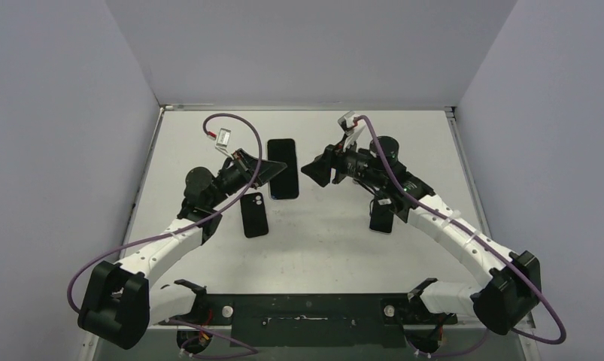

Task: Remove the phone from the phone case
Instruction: Remove the phone case from the phone.

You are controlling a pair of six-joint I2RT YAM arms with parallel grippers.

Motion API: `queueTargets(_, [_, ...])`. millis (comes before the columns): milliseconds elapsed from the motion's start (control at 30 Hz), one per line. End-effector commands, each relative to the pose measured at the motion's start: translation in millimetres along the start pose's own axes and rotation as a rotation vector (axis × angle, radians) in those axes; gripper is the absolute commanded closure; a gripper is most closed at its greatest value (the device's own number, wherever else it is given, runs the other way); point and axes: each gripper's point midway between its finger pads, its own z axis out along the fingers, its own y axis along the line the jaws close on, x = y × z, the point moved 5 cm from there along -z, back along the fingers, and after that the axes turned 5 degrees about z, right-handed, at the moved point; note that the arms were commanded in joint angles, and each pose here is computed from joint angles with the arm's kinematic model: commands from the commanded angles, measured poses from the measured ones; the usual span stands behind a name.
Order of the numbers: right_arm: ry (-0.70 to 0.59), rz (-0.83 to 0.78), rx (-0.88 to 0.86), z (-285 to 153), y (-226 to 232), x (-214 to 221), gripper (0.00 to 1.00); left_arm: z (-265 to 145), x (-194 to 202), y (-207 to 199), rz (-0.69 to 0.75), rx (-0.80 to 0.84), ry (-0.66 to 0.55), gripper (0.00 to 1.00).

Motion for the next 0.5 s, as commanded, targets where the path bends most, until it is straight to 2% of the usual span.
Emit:
queueTargets(0, [-0.045,0.056,-0.012,-23.9,18.5,-13.7,0.39,8.2,-38.2,-21.2,0.124,0.011,-0.168,1.0])
queueTargets(233, [0.0,0.291,-0.135,-25.4,40.8,-6.3,0.35,13.0,-49.9,-18.9,0.089,0.003,-0.255,1.0])
queueTargets(467, [0.028,0.475,-0.215,-14.8,46.3,3.8,0.42,14.2,-51.9,-20.9,0.044,0.026,-0.288,1.0])
